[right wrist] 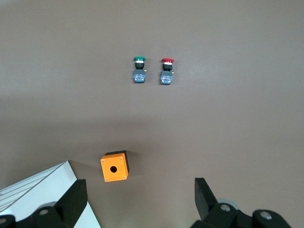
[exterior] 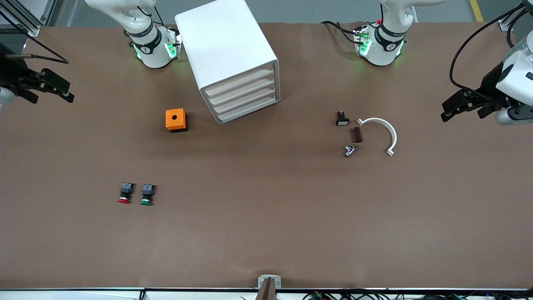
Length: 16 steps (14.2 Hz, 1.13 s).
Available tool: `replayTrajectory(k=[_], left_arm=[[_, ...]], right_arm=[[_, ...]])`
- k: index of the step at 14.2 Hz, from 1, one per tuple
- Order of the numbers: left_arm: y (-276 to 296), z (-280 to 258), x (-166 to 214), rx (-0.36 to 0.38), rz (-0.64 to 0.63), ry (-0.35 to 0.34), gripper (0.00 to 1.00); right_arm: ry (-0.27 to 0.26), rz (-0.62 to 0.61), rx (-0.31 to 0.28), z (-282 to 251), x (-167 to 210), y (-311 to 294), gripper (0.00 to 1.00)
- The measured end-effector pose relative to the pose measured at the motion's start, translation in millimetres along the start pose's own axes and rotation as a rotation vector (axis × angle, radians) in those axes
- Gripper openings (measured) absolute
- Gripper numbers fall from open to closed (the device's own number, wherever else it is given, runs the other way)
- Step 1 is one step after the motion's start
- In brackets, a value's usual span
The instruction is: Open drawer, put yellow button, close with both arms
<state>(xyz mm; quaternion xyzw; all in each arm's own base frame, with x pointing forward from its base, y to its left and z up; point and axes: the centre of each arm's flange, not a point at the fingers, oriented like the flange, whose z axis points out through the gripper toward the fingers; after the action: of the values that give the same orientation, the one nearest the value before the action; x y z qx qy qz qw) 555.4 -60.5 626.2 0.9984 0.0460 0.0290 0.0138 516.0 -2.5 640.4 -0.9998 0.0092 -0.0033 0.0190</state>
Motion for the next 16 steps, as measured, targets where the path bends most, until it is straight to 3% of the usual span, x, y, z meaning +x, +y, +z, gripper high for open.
replayTrajectory(k=[8, 12, 16], left_arm=[[-3.7, -3.4, 1.1, -0.001, -0.001, 0.007, 1.00], [-8.1, -5.9, 1.5, 0.000, 0.080, 0.007, 1.00], [-9.0, -5.7, 1.3, 0.001, 0.081, 0.004, 1.00]], right_arm=[[0.000, 0.004, -0.001, -0.1, 0.0, 2.8, 1.00], [0.000, 0.009, -0.002, -0.2, 0.0, 6.2, 1.00], [0.000, 0.013, -0.007, -0.3, 0.0, 9.5, 1.00]])
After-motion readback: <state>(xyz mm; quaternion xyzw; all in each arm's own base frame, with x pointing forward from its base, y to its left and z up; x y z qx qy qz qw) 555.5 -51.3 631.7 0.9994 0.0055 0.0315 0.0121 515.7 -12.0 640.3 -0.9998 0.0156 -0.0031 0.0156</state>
